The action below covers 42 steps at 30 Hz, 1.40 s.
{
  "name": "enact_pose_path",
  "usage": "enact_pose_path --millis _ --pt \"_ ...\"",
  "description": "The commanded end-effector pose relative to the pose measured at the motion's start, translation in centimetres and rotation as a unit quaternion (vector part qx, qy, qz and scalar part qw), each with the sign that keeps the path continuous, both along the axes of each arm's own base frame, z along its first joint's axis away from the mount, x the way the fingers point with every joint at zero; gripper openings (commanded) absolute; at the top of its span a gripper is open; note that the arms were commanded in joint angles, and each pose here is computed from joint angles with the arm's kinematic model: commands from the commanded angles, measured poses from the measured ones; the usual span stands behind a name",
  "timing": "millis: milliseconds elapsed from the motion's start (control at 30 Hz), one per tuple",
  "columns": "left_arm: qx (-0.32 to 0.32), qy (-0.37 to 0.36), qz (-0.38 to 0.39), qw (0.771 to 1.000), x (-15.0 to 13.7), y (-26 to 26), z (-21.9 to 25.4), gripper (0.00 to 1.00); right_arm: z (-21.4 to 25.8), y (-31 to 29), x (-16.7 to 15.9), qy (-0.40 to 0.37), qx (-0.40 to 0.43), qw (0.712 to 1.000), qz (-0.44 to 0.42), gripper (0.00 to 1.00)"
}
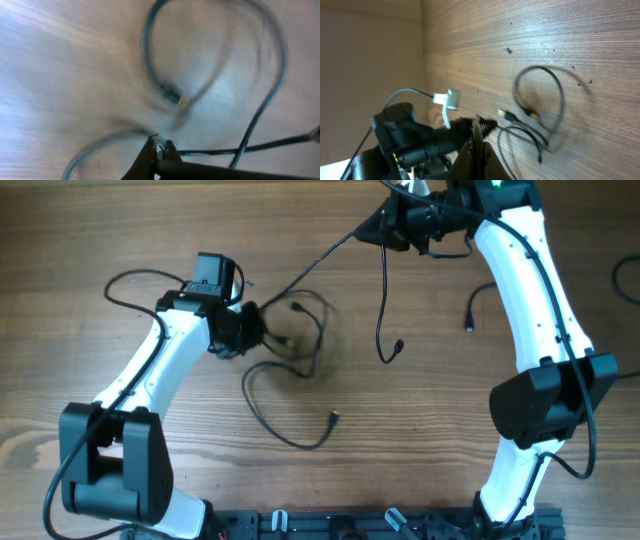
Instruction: Untangle cables
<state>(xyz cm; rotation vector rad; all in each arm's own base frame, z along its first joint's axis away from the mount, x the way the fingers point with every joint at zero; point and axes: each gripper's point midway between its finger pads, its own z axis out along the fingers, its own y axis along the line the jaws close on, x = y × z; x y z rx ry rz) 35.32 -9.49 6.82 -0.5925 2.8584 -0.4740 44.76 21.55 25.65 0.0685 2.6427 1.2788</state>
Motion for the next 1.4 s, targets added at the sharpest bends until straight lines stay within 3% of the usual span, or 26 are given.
enact_pose_path --millis 0,67,167,200,233,467,633,900,1067,1167,1300,1367 --pt "0.146 -0.049 0.095 0.984 2.4 6.7 -0.7 0.04 0.6 -2.6 1.4 -0.046 -0.035 0.998 -0.02 0.04" --pt "0.136 -0.106 0.081 0.982 4.9 5.3 0.4 0.04 0.5 -2.2 1.1 -0.045 -0.037 0.998 -0.012 0.04" --pt "0.149 -0.175 -0.002 0.973 7.1 2.5 1.6 0.04 0.3 -2.0 0.7 -0.041 -0.039 0.998 -0.004 0.04" --pt "0.163 -0.185 -0.017 0.969 7.3 2.2 1.9 0.04 0.2 -2.0 0.6 -0.039 -0.04 0.998 -0.004 0.04" --pt "0.217 -0.198 -0.025 0.956 7.5 2.6 2.3 0.04 0.2 -2.0 0.6 -0.038 -0.04 0.998 -0.004 0.04" --pt "0.372 -0.143 -0.132 0.908 4.4 3.9 1.8 0.04 0.2 -2.0 0.6 -0.038 -0.04 0.998 -0.004 0.04" --pt "0.432 -0.118 -0.137 0.884 3.0 5.2 2.4 0.04 0.2 -2.0 0.6 -0.039 -0.04 0.998 -0.004 0.04" --pt "0.472 -0.165 -0.153 0.853 3.3 5.5 7.1 0.04 0.2 -2.0 0.5 -0.037 -0.041 0.998 -0.003 0.04" --pt "0.48 -0.222 -0.178 0.83 3.5 5.3 11.7 0.04 0.2 -2.0 0.5 -0.038 -0.042 0.998 -0.001 0.04" --pt "0.452 -0.262 -0.198 0.83 3.3 4.1 13.7 0.04 0.2 -2.0 0.5 -0.039 -0.042 0.998 0.0 0.04" --pt "0.366 -0.296 -0.251 0.846 2.4 1.0 14.0 0.04 0.0 -2.1 0.2 -0.048 -0.048 0.998 0.013 0.04" --pt "0.242 -0.304 -0.315 0.866 0.8 -3.3 12.7 0.04 -0.2 -2.1 0.0 -0.054 -0.054 0.997 0.023 0.04"
